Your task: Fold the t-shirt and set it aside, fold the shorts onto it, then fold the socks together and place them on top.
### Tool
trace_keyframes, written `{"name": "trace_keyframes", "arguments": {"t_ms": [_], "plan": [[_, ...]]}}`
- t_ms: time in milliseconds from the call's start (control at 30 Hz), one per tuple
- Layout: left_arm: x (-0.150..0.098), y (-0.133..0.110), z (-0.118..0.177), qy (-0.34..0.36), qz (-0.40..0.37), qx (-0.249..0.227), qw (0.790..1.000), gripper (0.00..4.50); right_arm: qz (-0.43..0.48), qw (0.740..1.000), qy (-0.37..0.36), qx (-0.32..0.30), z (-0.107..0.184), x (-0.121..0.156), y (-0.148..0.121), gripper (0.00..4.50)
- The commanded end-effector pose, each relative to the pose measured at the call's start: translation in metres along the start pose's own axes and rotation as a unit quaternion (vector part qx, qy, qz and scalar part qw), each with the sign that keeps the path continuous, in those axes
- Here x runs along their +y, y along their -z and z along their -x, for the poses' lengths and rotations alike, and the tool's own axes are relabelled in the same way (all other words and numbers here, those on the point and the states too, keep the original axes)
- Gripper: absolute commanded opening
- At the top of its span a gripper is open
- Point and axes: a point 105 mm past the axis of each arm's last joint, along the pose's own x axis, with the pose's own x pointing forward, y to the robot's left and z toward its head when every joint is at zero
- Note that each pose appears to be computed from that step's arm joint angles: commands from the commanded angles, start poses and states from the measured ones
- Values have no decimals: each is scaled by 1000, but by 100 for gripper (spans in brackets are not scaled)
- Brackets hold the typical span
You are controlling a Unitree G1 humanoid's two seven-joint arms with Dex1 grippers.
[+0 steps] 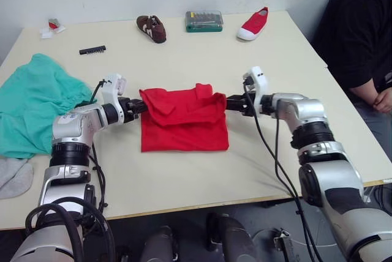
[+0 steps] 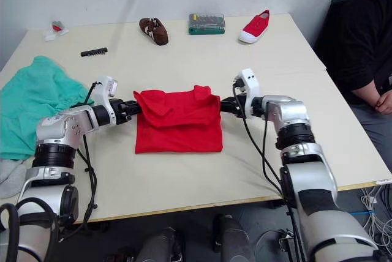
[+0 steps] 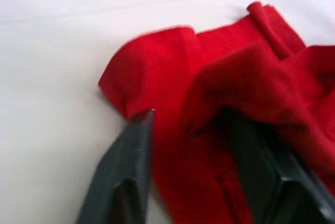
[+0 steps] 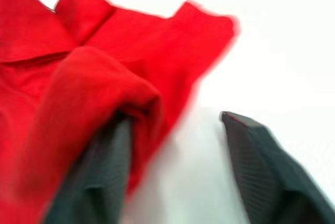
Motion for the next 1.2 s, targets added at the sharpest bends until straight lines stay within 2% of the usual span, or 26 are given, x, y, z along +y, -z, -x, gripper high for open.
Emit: {"name": "trace_keyframes", "arguments": {"t_ms": [33,67,100,233,333,400,467,533,600,833,933,1200], "plan": [[11,-26,19,-18,-32,-26,999,375,69,997,19,2,30,-6,-6,413],[13,-29,23,-22,-35,-29,999,408,84,996,26,7,38,-8,-5,448],[14,-33,27,-24,-44,-31,998,439,102,994,31,12,46,-9,-4,450],[-7,-41,52,34,-157,-28,987,445,208,978,10,12,71,12,-6,450],[-46,-25,71,128,-273,-9,953,445,270,962,-43,2,79,49,-2,450],[-68,-2,81,187,-337,20,922,445,306,949,-80,2,77,75,9,450],[-79,23,86,220,-382,59,896,445,349,931,-110,10,73,96,23,450],[-83,44,86,237,-409,87,877,445,391,912,-123,16,63,109,38,450],[-85,54,81,241,-424,91,868,445,401,908,-123,13,53,115,47,450],[-68,65,48,188,-494,102,842,445,452,886,-104,14,20,114,67,450],[-61,69,38,178,-510,103,835,386,471,877,-89,17,9,108,77,391],[-65,78,34,200,-486,94,846,135,476,877,-67,15,10,99,80,118]]}}
